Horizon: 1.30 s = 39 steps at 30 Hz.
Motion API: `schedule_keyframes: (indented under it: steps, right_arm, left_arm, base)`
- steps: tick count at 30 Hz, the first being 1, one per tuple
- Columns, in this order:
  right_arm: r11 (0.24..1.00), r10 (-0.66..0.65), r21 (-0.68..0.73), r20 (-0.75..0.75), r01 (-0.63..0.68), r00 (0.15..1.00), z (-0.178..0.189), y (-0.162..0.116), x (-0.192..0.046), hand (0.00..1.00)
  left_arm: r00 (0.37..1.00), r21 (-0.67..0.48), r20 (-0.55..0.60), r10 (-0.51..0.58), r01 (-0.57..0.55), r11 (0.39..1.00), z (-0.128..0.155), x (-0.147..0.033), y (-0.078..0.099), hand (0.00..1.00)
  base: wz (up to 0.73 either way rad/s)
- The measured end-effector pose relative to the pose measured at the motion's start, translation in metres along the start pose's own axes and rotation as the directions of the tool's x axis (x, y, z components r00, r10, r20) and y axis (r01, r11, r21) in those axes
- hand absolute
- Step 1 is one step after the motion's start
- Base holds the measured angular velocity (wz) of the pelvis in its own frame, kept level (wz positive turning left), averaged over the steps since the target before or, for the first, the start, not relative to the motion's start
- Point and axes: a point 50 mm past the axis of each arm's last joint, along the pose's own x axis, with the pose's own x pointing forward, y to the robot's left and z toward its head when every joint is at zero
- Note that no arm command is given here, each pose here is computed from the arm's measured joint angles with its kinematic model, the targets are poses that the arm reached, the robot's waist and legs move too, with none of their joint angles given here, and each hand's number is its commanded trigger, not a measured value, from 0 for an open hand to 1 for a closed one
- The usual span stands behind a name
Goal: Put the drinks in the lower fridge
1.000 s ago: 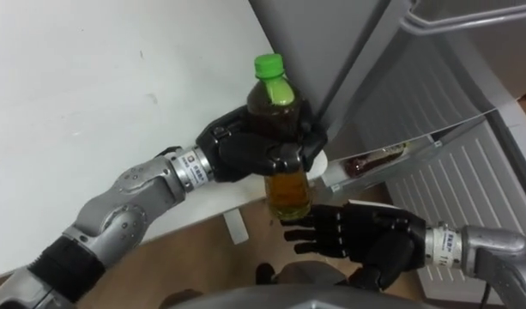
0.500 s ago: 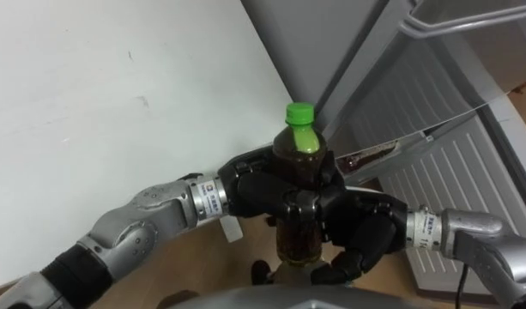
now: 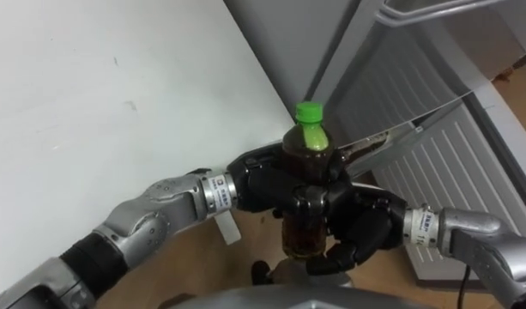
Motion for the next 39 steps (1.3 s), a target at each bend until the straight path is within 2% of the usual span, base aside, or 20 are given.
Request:
schedule_keyframes:
  steps: [3,6,12,13,14,15,16,33,39]
  right_arm:
    - [1.000,-0.013,-0.014,-0.018,0.012,1.000,-0.001,-0.001,0.000,0.00]
    - [0.999,-0.036,-0.012,-0.024,0.035,0.999,-0.002,-0.002,0.000,0.00]
    - [0.998,-0.069,0.003,-0.021,0.069,0.997,-0.004,-0.005,0.001,0.00]
    - [0.998,-0.070,0.006,-0.020,0.070,0.997,-0.005,-0.005,0.001,0.13]
    - [0.997,-0.076,0.011,-0.019,0.076,0.997,-0.005,-0.006,0.002,0.13]
    - [0.997,-0.077,0.014,-0.017,0.077,0.997,-0.006,-0.006,0.003,0.79]
    - [0.997,-0.078,0.015,-0.016,0.078,0.997,-0.006,-0.006,0.003,1.00]
    - [0.992,-0.124,0.022,0.017,0.123,0.992,-0.005,-0.006,0.012,1.00]
    - [0.990,-0.139,0.034,0.048,0.137,0.989,-0.003,-0.006,0.014,1.00]
  left_arm:
    - [1.000,0.087,-0.031,-0.004,0.007,0.996,0.001,0.003,-0.002,1.00]
    - [0.996,0.224,-0.085,-0.010,0.029,0.974,0.006,0.010,-0.003,1.00]
    - [0.992,0.320,-0.125,-0.002,0.042,0.946,0.009,0.018,-0.004,1.00]
    - [0.992,0.324,-0.125,0.002,0.039,0.945,0.009,0.018,-0.004,1.00]
    - [0.991,0.335,-0.130,0.007,0.037,0.941,0.009,0.019,-0.004,1.00]
    - [0.991,0.337,-0.131,0.009,0.036,0.941,0.009,0.019,-0.004,1.00]
    - [0.991,0.337,-0.131,0.010,0.035,0.941,0.009,0.019,-0.004,1.00]
    - [0.992,0.351,-0.121,0.026,0.018,0.936,0.010,0.021,-0.004,1.00]
    - [0.996,0.325,-0.083,0.021,0.007,0.946,0.014,0.024,-0.004,1.00]
  base:
    - [-0.04]
    - [-0.03]
    - [-0.02]
    - [0.00]
    - [0.00]
    - [0.00]
    - [0.00]
    - [0.00]
    - [0.00]
